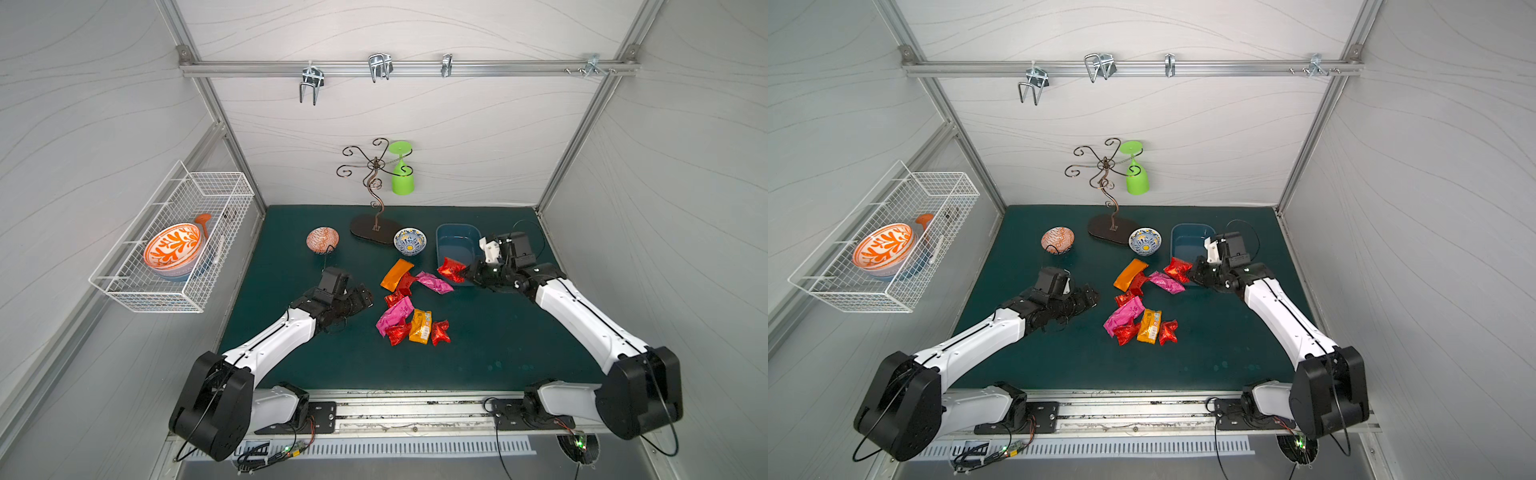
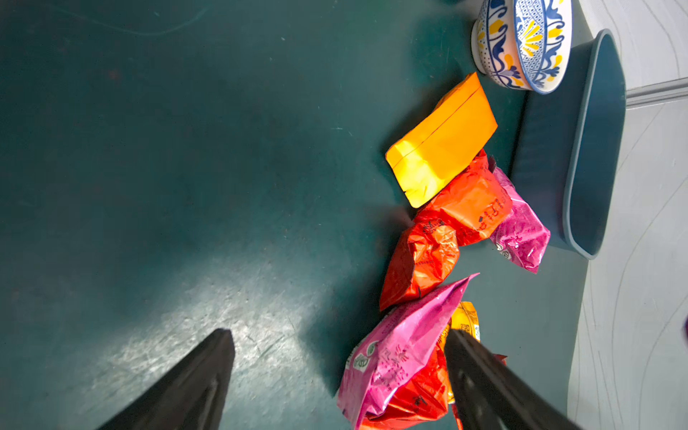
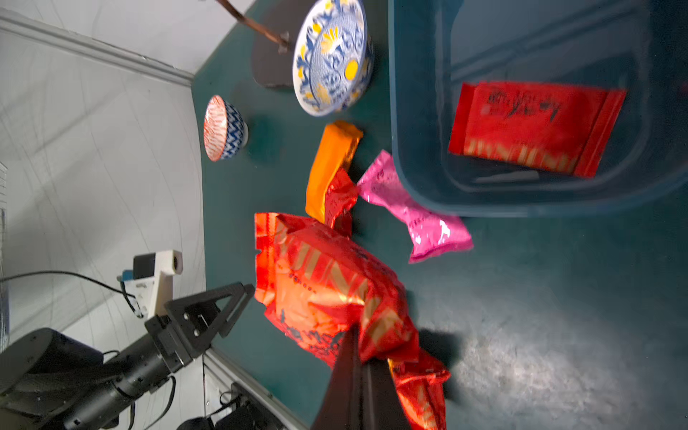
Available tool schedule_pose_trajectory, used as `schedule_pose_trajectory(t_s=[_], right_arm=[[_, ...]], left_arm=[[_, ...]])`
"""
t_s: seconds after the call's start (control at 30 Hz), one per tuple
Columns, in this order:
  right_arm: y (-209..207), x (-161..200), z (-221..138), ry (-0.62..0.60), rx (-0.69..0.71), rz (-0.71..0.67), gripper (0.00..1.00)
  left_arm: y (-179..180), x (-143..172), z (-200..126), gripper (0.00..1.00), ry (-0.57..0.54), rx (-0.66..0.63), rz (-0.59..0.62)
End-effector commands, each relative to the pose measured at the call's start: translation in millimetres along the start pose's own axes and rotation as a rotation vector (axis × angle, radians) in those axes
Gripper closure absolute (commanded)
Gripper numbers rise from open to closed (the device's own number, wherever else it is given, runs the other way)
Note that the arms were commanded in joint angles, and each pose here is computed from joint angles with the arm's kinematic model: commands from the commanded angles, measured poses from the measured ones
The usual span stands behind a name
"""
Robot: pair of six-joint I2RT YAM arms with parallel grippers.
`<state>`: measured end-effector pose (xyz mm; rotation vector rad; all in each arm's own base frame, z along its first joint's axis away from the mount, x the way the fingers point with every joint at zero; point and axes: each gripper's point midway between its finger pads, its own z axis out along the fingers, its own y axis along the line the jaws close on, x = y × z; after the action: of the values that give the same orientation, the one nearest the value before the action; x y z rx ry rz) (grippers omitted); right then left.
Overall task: Put the tea bags into the storage box
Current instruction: Pick up the tea bag from the center of the board, then place the tea bag in the storage box.
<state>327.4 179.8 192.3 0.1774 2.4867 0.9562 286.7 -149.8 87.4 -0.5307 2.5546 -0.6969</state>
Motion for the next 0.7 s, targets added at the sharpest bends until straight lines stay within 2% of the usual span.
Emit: schedule_pose_trajectory(t_s=[0.0,0.17,0.2,0.3,0.47,0.67], right_arm=[[-8.4,-31.2,5.5,-0.033,0.009,-0.025,1.0],[-28.9,-75.3,20.6,-0.071,0.063,-0.026,1.0],[-33.7,-81.0,25.9,-0.07,0.078,-0.027,1.0],[-45.4,-91.1,43.7,-0.056,0.117,-0.032,1.0],[-62.8,-86.5,74.8,0.01,0.132,0.01,1.0],[-77.3,-60.4,111.5,0.106,0.16,0.024,1.0]], left_arm=[[-23.2,-6.7,-4.7,0.07,0.011,0.065,0.047],[-29.1,2.2,-1.7,0.08,0.069,0.09,0.083],[-32.1,3.6,-1.1,0.12,0.078,0.104,0.092],[-36.5,7.9,-0.2,0.12,0.109,0.117,0.108],[-31.5,12.3,-0.5,0.12,0.125,0.097,0.111],[-18.9,11.3,-4.0,0.12,0.103,0.039,0.121]])
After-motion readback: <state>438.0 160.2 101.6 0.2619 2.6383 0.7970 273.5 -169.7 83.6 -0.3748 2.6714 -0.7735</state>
